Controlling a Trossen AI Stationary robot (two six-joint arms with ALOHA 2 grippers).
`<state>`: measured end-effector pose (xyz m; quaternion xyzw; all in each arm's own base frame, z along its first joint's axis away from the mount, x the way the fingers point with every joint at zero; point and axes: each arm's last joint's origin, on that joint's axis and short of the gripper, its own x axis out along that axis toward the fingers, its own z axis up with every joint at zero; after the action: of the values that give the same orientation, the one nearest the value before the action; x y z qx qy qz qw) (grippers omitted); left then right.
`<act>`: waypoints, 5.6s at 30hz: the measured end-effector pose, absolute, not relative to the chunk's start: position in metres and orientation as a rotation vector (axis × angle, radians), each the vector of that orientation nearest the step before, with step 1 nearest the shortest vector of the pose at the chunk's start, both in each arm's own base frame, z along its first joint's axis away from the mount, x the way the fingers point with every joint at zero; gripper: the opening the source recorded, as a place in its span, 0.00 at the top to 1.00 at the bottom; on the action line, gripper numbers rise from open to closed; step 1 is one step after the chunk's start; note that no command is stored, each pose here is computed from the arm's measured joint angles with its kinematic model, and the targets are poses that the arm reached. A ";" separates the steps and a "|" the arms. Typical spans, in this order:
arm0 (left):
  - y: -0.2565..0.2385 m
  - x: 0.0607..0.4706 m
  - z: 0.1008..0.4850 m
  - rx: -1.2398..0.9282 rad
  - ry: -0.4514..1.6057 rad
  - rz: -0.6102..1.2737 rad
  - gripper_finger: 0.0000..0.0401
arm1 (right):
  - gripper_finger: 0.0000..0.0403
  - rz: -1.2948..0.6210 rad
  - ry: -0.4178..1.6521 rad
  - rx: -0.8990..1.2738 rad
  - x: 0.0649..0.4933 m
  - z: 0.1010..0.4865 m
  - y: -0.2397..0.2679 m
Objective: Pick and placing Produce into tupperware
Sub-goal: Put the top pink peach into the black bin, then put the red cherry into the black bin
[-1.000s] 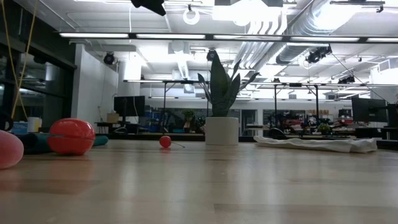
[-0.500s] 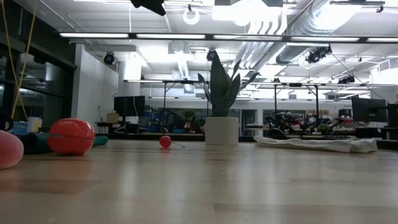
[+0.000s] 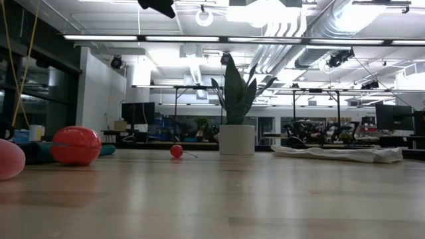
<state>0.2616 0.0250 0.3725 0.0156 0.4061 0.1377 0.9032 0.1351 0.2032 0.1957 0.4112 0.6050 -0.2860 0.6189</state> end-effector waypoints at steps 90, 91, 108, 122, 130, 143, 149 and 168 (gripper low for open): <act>0.019 0.245 0.359 -0.005 1.070 0.099 0.42 | 0.51 -0.126 0.509 1.089 0.063 0.329 0.060; 0.019 0.245 0.360 -0.005 1.063 0.099 0.42 | 0.51 -0.125 0.485 1.078 0.061 0.330 0.057; 0.020 0.259 0.370 -0.038 0.882 0.129 0.42 | 0.51 -0.108 0.107 0.801 0.045 0.355 0.023; 0.019 0.206 0.406 -0.039 0.729 0.211 0.42 | 0.51 -0.109 0.073 0.761 0.044 0.359 0.020; 0.015 0.151 0.421 -0.137 0.694 0.246 0.42 | 0.51 -0.160 0.034 0.766 0.044 0.360 0.019; 0.011 0.103 0.404 -0.195 0.884 0.289 0.42 | 0.51 -0.224 -0.024 0.788 0.044 0.363 0.017; 0.010 0.103 0.373 -0.212 0.979 0.265 0.42 | 0.51 -0.248 -0.041 0.792 0.043 0.364 0.016; 0.008 0.088 0.309 -0.259 0.836 0.252 0.42 | 0.51 -0.294 -0.073 0.813 0.049 0.366 0.024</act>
<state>0.0877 0.0083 0.3093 -0.1250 0.4036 0.1216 0.8982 0.0491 0.0238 0.3661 0.3939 -0.0356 -0.1423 0.9074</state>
